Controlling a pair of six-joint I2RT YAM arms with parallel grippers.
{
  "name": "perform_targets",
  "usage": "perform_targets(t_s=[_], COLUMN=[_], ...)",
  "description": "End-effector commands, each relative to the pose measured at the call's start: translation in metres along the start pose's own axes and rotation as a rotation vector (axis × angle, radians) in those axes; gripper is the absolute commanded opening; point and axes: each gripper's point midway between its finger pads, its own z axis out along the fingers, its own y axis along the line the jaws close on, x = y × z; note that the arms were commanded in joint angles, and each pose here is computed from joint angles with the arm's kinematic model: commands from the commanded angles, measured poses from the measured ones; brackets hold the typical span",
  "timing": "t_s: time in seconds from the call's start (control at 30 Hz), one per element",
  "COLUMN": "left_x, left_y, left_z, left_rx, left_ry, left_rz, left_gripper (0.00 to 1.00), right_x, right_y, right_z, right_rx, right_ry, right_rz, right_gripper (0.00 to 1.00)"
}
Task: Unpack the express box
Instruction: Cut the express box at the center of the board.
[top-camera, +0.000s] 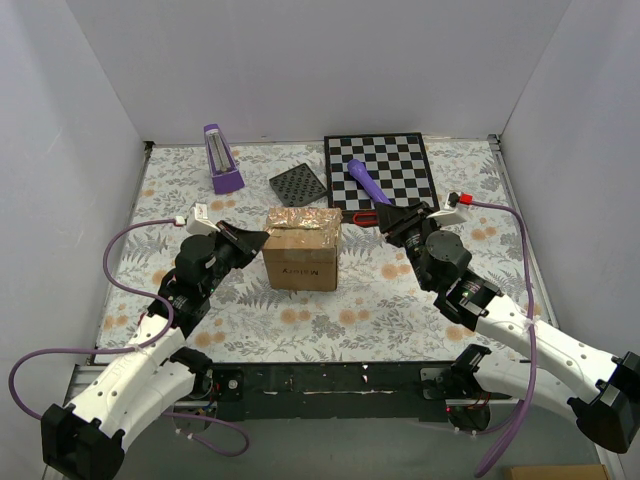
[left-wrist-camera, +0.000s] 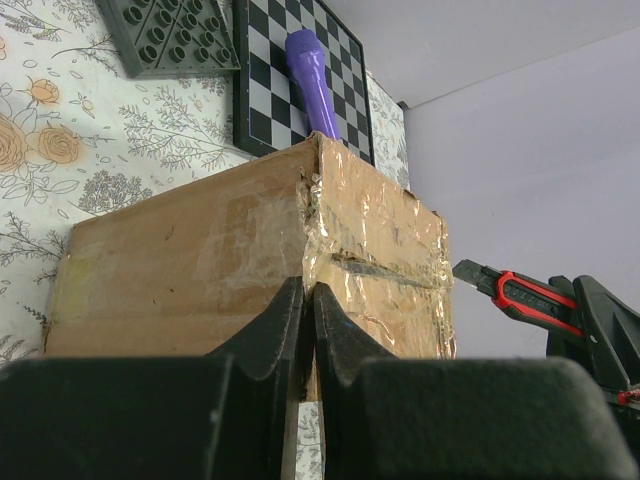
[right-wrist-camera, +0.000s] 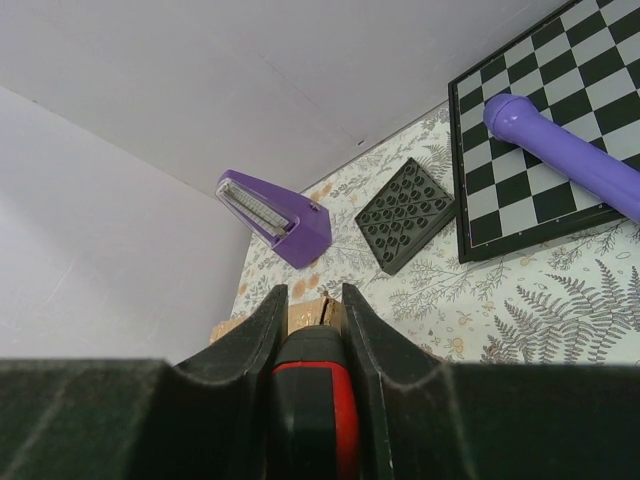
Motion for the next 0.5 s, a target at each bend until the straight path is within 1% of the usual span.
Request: perform_targets(t_s=[0.0, 0.17, 0.47], left_x=[0.020, 0.021, 0.020], left_y=[0.028, 0.030, 0.027], left_z=[-0.003, -0.003, -0.002], left_rx=[-0.087, -0.091, -0.085], left_ry=[0.067, 0.069, 0.067], left_rz=[0.019, 0.018, 0.017], left_gripper=[0.00, 0.00, 0.00], right_x=[-0.026, -0.037, -0.024], right_y=[0.017, 0.019, 0.022], right_z=[-0.001, -0.005, -0.001], right_rx=[-0.034, -0.036, -0.059], right_ry=[-0.089, -0.121, -0.080], right_rz=[0.044, 0.034, 0.056], right_gripper=[0.01, 0.01, 0.01])
